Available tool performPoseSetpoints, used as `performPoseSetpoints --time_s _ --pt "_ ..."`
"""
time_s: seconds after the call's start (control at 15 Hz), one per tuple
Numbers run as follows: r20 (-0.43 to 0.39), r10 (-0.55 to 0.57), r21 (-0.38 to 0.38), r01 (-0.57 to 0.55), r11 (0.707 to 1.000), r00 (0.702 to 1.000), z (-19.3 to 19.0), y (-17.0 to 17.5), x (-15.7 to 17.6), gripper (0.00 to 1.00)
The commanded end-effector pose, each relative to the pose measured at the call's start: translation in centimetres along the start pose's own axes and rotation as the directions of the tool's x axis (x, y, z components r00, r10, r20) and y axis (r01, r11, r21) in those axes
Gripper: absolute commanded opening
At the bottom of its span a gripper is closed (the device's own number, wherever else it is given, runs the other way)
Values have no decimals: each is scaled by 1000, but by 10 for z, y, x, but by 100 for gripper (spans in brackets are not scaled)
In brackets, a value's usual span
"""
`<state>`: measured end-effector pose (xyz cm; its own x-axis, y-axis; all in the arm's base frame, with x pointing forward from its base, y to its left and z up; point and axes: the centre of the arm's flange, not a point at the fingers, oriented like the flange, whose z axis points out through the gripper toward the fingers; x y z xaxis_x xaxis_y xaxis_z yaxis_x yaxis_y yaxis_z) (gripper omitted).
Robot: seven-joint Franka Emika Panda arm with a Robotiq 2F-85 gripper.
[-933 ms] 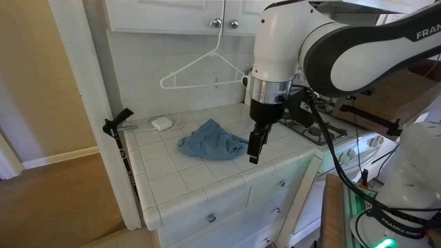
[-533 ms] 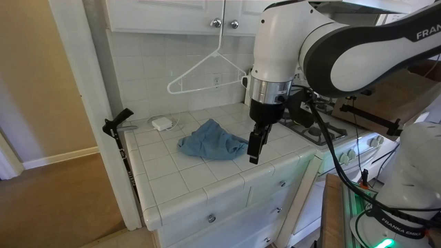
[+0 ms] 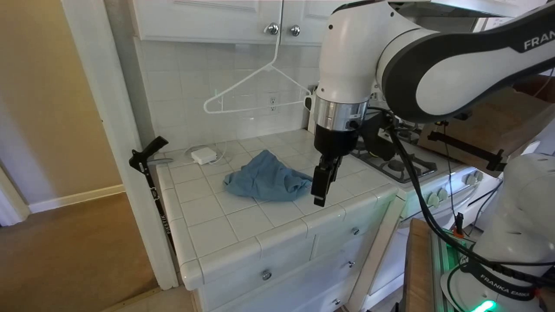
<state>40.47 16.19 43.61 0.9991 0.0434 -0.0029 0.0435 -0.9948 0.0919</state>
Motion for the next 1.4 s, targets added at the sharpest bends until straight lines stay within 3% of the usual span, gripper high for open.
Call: performPoseSetpoints --time_s 0.0,0.73,1.0,1.33 --pt "0 0 0 0 1000 1000 0 0 0 100" --pt "0 0 0 0 1000 1000 0 0 0 100" --pt "-10 126 -29 -127 992 992 10 23 14 100" --pt "-123 321 -116 -335 935 939 31 64 39 100"
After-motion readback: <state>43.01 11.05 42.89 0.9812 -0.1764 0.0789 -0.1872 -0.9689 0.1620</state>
